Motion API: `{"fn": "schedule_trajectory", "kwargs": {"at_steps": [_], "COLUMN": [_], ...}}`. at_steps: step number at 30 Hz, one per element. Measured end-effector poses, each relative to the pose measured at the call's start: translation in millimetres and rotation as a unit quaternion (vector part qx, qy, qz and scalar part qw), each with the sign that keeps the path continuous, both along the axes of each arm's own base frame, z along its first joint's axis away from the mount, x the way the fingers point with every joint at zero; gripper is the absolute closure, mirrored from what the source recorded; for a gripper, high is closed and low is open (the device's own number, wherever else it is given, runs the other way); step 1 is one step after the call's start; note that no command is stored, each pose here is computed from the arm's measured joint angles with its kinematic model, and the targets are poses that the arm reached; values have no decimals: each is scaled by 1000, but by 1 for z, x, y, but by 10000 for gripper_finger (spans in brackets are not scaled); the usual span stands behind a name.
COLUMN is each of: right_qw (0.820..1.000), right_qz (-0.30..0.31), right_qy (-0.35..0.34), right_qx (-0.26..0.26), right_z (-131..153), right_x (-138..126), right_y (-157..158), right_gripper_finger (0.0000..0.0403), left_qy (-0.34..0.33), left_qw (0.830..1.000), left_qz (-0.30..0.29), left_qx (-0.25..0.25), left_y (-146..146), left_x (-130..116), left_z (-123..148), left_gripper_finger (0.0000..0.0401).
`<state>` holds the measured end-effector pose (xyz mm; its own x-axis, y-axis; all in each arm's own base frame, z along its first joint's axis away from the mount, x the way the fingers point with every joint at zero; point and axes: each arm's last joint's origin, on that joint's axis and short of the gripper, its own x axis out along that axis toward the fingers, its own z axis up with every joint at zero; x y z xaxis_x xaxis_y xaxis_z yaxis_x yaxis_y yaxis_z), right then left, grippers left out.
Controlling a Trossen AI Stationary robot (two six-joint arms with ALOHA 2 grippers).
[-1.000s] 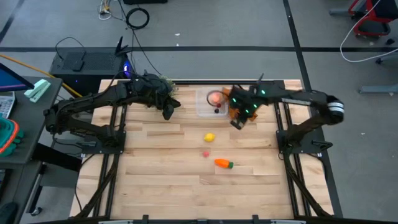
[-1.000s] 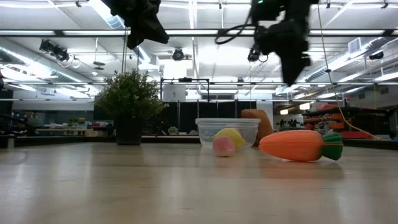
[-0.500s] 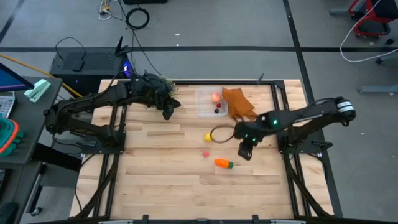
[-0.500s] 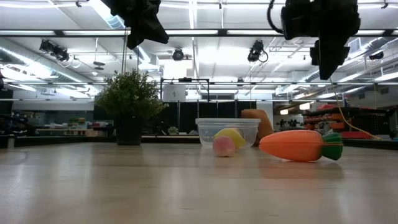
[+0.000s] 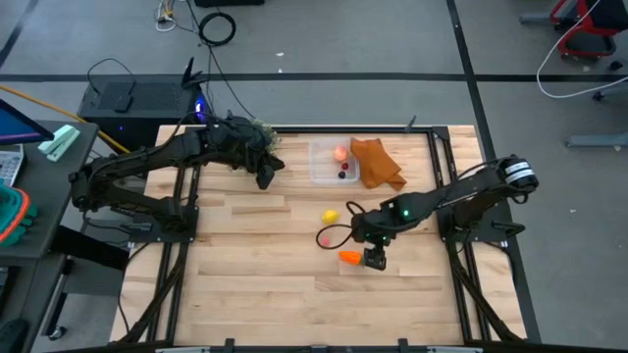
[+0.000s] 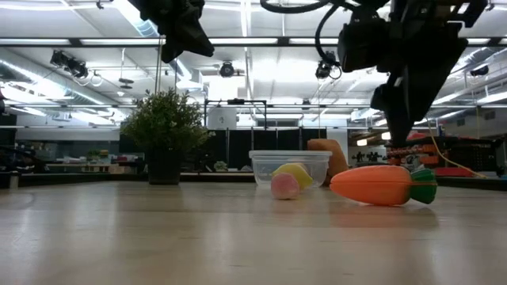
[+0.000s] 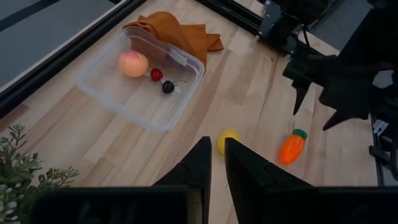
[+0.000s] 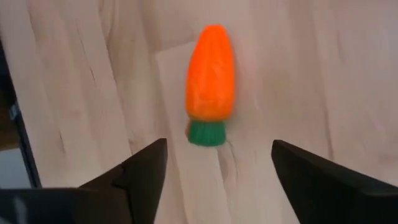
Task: Pick and placing Produce into tupperware
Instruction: Put the carrot into the transparent bin
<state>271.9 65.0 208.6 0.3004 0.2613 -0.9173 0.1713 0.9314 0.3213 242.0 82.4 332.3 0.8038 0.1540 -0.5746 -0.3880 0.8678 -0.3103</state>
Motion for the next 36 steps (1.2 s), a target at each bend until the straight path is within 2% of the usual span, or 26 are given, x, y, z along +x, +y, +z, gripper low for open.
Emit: {"fn": "schedule_trajectory", "kwargs": {"at_steps": [4,9,13,18,27,36], "right_qw": [999,995,994,996,997,998], "right_qz": [42,84,67,40,31,15], "right_qy": [-6,-2,6,6,-11,13], "right_qx": [-12,-59,-90,-74,-65,-63], "right_z": [-10,-24,-33,-36,-33,-50], "right_x": [5,7,10,16,28,33], "right_y": [11,24,27,29,33,35], "right_gripper_finger": [129,133,139,138,138,137], "left_qy": [3,10,19,26,32,36], "left_qw": [1000,1000,1000,1000,999,999], "left_qz": [0,-4,-9,-12,-24,-27], "left_qx": [-1,2,6,7,22,23], "left_y": [0,0,-1,-1,-1,-1], "left_x": [0,-1,-2,-3,-3,-4], "left_z": [-1,-2,-3,-4,-4,-5], "left_gripper_finger": [349,349,349,349,349,349]}}
